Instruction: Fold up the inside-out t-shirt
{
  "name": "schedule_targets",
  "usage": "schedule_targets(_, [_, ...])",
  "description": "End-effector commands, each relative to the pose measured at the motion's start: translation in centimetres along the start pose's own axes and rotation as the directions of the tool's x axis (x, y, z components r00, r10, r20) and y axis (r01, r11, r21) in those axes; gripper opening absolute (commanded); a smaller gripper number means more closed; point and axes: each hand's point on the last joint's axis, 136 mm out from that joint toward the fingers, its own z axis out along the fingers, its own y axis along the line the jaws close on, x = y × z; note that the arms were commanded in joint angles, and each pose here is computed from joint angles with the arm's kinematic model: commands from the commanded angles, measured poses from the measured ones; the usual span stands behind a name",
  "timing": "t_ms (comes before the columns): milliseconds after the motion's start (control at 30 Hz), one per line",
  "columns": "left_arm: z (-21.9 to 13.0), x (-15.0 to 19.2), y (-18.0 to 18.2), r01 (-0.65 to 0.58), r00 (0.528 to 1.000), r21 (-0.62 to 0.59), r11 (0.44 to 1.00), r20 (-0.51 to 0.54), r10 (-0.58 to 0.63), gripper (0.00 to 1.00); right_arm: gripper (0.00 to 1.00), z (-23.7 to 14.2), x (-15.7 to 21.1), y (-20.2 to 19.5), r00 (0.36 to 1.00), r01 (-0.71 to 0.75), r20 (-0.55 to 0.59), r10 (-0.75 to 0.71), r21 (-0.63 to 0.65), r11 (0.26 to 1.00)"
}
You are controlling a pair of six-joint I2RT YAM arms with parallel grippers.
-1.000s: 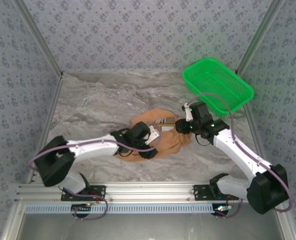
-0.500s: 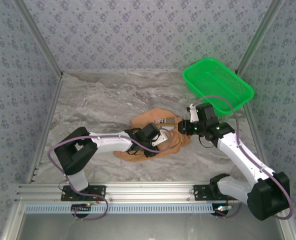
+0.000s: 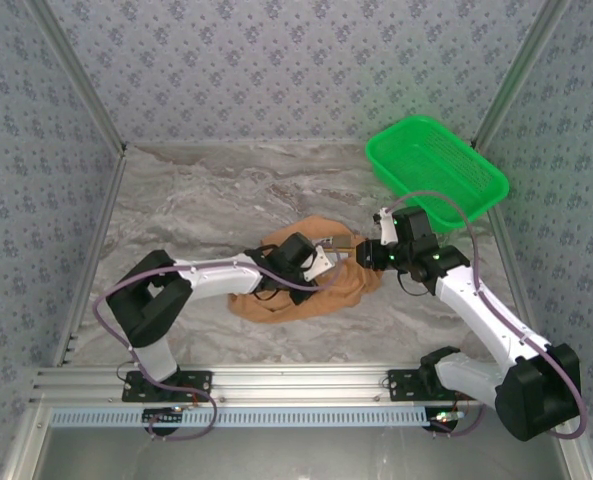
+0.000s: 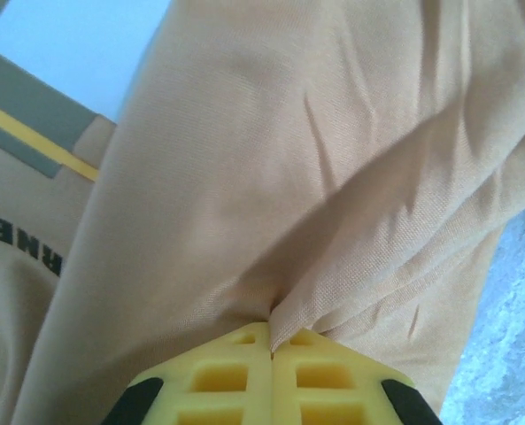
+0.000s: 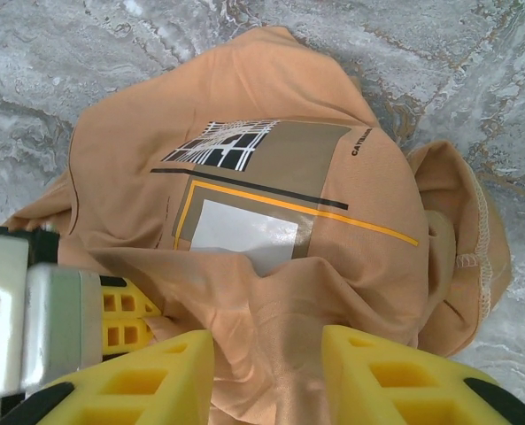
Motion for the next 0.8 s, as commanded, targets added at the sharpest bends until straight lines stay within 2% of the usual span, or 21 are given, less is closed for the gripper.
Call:
schedule_targets(0, [-3.3, -3.8, 0.2, 0.096, 0.987, 0.072, 0.993, 0.122, -0.104, 0.0, 0.39, -1.0, 0.1, 1.0, 0.998, 0.066, 0.011, -0.066, -0.021, 0.998])
schedule_targets(167, [-7.6, -6.1, 1.7, 0.331, 0.907, 0.242, 0.912, 0.186, -0.378, 0.0, 0.42, -1.9, 1.3, 6.5, 0.964, 0.263, 0.076, -0.253, -0.194, 0.945])
schedule_targets(267, [-8.5, -6.2, 2.0, 0.391, 0.879, 0.298, 0.871, 0.161, -0.449, 0.0, 0.43, -0.2, 2.8, 9.1, 0.952, 0.304, 0.06, -0.299, -0.269, 0.914])
schedule_targets(333, [-9.0, -6.4, 2.1, 0.419, 0.866, 0.324, 0.848, 0.138, -0.48, 0.0, 0.43, 1.4, 3.5, 9.8, 0.952, 0.303, 0.039, -0.303, -0.268, 0.915])
schedule_targets(567, [-9.6, -6.6, 3.0, 0.524, 0.799, 0.385, 0.76, 0.087, -0.595, 0.0, 0.46, 6.8, 3.9, 11.6, 0.995, 0.096, 0.063, -0.081, -0.301, 0.949])
schedule_targets(767, [-10.0, -6.9, 3.7, 0.559, 0.767, 0.402, 0.725, 0.083, -0.637, 0.0, 0.47, 9.4, 4.7, 12.5, 0.994, 0.041, 0.105, -0.009, -0.304, 0.952])
